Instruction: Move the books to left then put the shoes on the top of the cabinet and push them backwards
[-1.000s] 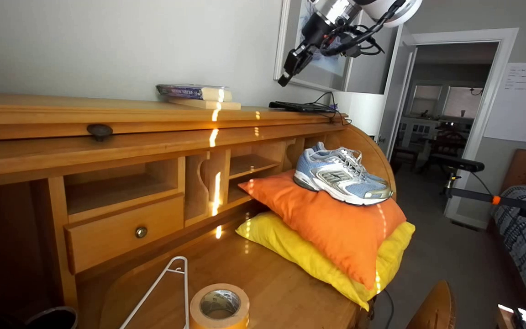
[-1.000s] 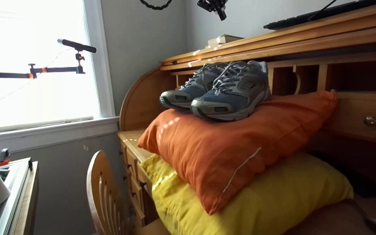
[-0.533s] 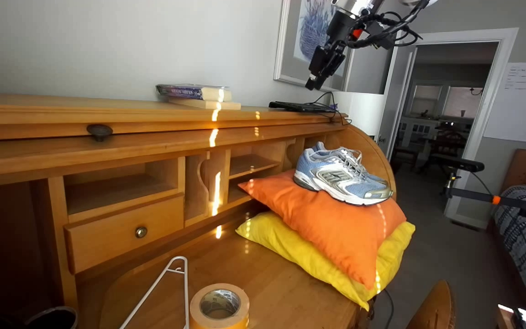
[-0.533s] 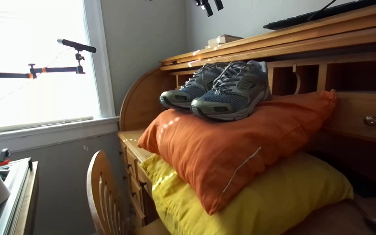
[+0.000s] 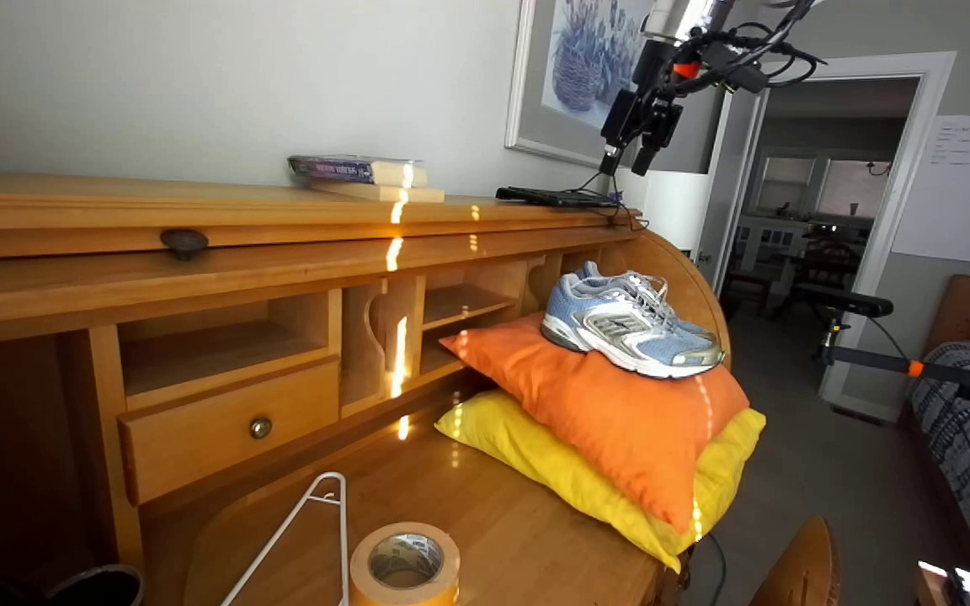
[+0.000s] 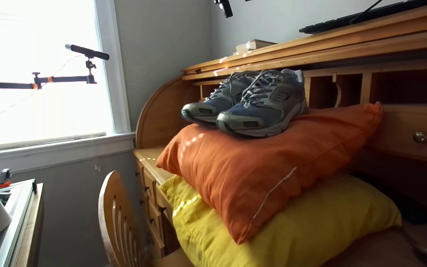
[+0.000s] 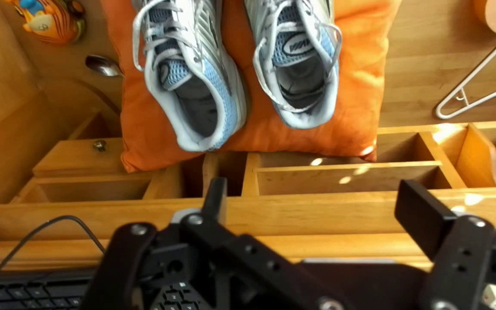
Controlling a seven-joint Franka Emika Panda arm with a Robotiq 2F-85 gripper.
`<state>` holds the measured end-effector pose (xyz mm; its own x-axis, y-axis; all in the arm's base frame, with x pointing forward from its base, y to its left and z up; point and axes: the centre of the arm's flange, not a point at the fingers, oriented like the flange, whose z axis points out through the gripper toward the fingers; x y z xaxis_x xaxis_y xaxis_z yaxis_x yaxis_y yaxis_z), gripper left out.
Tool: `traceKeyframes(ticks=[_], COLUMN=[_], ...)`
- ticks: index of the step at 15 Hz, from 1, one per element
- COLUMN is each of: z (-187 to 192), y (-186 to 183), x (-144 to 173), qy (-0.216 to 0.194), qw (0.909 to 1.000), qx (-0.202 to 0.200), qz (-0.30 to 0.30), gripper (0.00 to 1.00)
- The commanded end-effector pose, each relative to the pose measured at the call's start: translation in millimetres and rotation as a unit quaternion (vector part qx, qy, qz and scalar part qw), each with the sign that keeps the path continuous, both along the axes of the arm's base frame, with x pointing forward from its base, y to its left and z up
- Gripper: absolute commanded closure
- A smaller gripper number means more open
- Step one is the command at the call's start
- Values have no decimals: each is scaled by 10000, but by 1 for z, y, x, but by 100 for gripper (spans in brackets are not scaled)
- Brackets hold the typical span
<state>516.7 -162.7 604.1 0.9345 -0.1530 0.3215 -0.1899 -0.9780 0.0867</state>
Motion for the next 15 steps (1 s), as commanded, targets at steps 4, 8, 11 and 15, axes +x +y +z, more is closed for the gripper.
traceKeyframes(ticks=[4, 8, 11, 15], z=[-28, -54, -72, -92], y=[-37, -57, -64, -69], x=[-17, -14, -13, -9], qy=[450, 524, 659, 784], qw=[9987, 9980, 9958, 9915], qx=[189, 298, 374, 510], qz=[-155, 187, 524, 901], gripper=[1, 0, 0, 0])
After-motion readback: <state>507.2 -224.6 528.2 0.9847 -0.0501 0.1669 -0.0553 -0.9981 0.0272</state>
